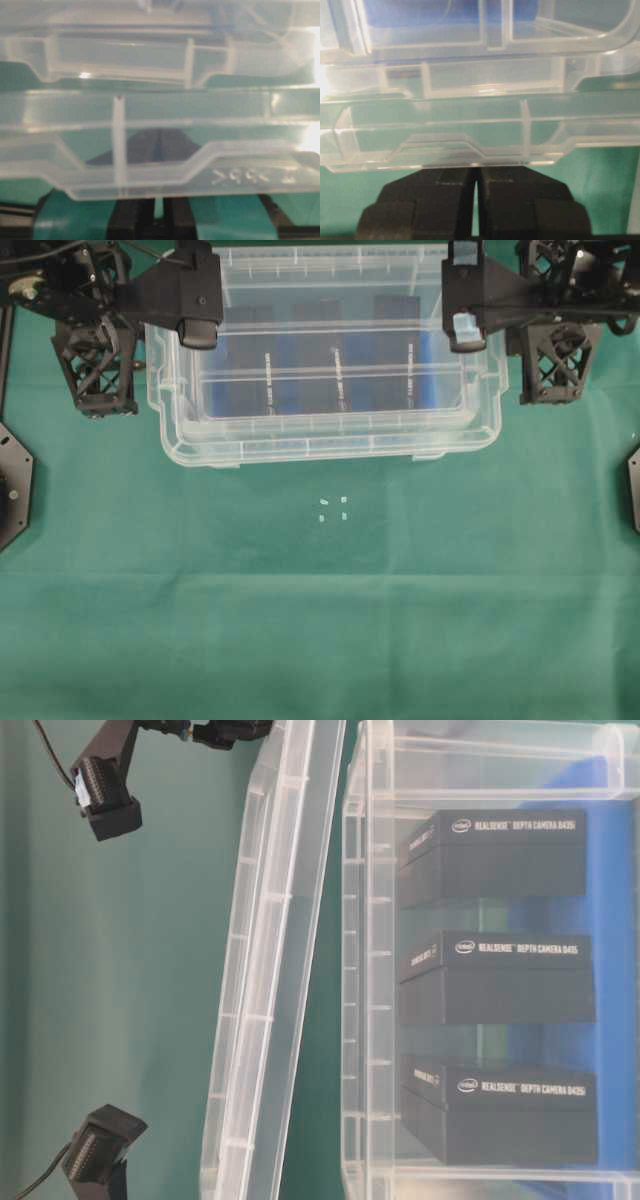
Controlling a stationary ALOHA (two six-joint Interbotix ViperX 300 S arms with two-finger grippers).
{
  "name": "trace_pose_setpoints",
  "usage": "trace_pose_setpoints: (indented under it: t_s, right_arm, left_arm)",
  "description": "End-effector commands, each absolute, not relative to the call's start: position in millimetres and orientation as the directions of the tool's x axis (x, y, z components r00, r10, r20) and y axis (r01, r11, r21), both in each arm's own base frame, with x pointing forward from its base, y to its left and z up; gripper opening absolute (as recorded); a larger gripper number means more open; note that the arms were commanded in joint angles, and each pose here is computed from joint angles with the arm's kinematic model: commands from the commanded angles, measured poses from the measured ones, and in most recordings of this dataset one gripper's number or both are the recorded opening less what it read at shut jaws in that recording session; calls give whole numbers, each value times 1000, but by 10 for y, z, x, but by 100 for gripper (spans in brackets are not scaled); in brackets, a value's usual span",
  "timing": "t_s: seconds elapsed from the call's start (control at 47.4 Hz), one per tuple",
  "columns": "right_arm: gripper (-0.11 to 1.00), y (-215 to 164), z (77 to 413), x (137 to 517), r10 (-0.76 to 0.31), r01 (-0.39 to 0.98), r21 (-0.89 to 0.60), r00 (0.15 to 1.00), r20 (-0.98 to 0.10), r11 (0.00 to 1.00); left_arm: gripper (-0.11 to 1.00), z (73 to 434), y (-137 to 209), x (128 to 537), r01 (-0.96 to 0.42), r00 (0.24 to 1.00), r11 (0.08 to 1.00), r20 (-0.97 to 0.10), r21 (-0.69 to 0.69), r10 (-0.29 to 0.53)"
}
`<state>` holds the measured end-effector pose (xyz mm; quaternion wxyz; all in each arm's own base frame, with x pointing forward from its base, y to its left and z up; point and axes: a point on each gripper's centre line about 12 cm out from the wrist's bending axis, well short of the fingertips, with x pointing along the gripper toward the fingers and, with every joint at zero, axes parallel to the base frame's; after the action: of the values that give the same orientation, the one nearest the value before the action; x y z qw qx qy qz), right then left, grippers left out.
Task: Clamp the lid of the box with both arms, then lift and open it.
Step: 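Carry the held lid toward the front of the table with both grippers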
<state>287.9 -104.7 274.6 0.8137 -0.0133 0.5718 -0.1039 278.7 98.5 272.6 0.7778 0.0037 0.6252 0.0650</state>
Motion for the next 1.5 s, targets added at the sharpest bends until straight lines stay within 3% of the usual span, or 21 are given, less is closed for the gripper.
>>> trace_pose_setpoints:
  t_s: [0.0,0.717,1.476]
  right_arm:
    - [0,-770,3079,3113,-170,95,-142,459,-872,985]
    - [0,-431,3053,3119,-177,108,-144,420,-890,984]
    - [0,93,3038,3142,-126,76,-104,434,-892,992]
  left_arm:
    - [2,2820,865,2920,-93,263,993,-960,77,99]
    - [2,2793,498,2973,-91,245,995,-967,42,63]
    - [2,2751,6,2985,-100,231,995,-973,-1,23]
